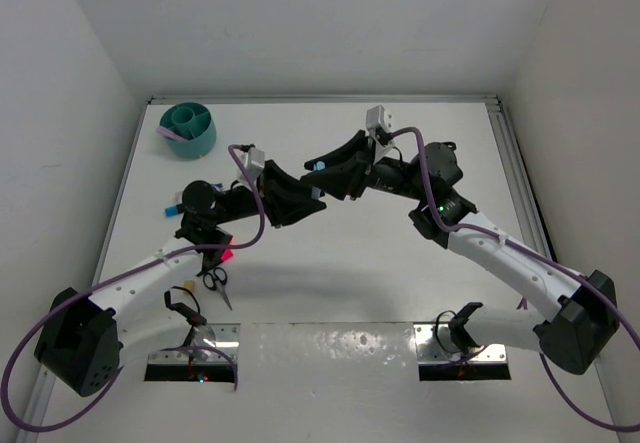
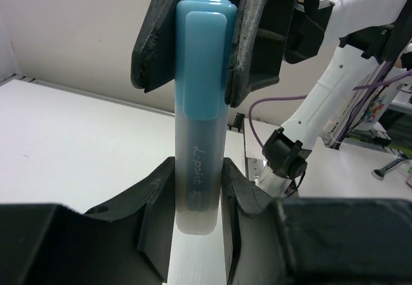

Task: Sort the stationery into containers
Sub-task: Close the pen cap on the pen.

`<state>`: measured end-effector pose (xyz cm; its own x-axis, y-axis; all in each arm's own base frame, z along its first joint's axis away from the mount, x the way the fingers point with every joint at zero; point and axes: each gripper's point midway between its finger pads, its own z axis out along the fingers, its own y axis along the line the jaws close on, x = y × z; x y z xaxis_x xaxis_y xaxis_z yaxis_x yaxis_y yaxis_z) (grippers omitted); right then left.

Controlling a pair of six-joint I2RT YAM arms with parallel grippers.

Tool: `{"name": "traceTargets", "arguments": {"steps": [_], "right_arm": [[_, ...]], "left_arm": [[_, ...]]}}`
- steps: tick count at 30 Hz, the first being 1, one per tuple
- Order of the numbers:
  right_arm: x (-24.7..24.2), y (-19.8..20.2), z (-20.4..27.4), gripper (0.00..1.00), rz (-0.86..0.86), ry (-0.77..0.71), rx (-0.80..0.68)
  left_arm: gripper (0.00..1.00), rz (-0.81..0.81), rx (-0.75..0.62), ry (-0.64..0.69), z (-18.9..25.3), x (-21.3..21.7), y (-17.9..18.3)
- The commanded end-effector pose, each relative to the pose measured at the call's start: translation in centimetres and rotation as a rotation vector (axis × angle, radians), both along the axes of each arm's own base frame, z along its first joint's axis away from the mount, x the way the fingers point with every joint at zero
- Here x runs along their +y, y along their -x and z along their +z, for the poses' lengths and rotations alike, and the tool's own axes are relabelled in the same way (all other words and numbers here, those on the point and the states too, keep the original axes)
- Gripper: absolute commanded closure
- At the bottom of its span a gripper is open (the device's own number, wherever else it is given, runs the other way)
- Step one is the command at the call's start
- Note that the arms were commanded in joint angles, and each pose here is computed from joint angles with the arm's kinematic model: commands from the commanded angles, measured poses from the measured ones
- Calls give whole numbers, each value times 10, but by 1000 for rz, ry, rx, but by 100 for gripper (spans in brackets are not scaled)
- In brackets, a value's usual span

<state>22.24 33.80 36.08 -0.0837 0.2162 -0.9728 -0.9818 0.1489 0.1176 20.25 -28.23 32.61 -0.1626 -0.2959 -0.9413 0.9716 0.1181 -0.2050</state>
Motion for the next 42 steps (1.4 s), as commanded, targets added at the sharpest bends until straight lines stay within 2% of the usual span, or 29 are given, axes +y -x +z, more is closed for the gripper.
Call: {"name": "traceTargets", "arguments": {"steps": [1, 5, 7, 10, 13, 16, 17, 18, 21, 22, 25, 31, 35, 38, 42], "right_arm": [[-5, 35, -144, 100, 123, 360, 333], [1, 37, -149, 100, 130, 367, 344], [6, 35, -136, 100, 137, 339, 338], [10, 31, -112, 100, 139, 314, 289], [10, 27, -107, 100, 133, 338, 263], [12, 28, -101, 94, 143, 329, 268], [12, 27, -94, 88, 144, 319, 265], [14, 26, -78, 72, 149, 297, 239], [14, 18, -40, 51, 132, 230, 173], [14, 19, -30, 41, 140, 210, 159], [6, 17, 4, 28, 128, 144, 103], [-15, 22, 32, 23, 81, 108, 26], [-35, 26, 51, 26, 0, 70, -39], [-37, 27, 58, 30, -10, 55, -60], [-26, 17, 56, 27, 15, 68, -42]], "left_arm": [[100, 141, -399, 361, 145, 45, 21], [100, 134, -392, 350, 141, 43, 20], [100, 126, -399, 336, 138, 40, 21], [100, 130, -339, 297, 123, 35, 14], [100, 147, -319, 295, 119, 36, 11], [100, 146, -324, 284, 116, 35, 10], [100, 132, -325, 271, 112, 32, 12], [100, 134, -322, 264, 110, 32, 12], [100, 129, -263, 227, 94, 27, 7], [100, 129, -249, 218, 90, 26, 6], [100, 128, -222, 190, 79, 24, 4], [100, 141, -230, 173, 74, 25, 3], [100, 133, -225, 153, 69, 23, 3], [100, 109, -239, 146, 68, 20, 7], [100, 82, -260, 139, 67, 16, 13]]}}
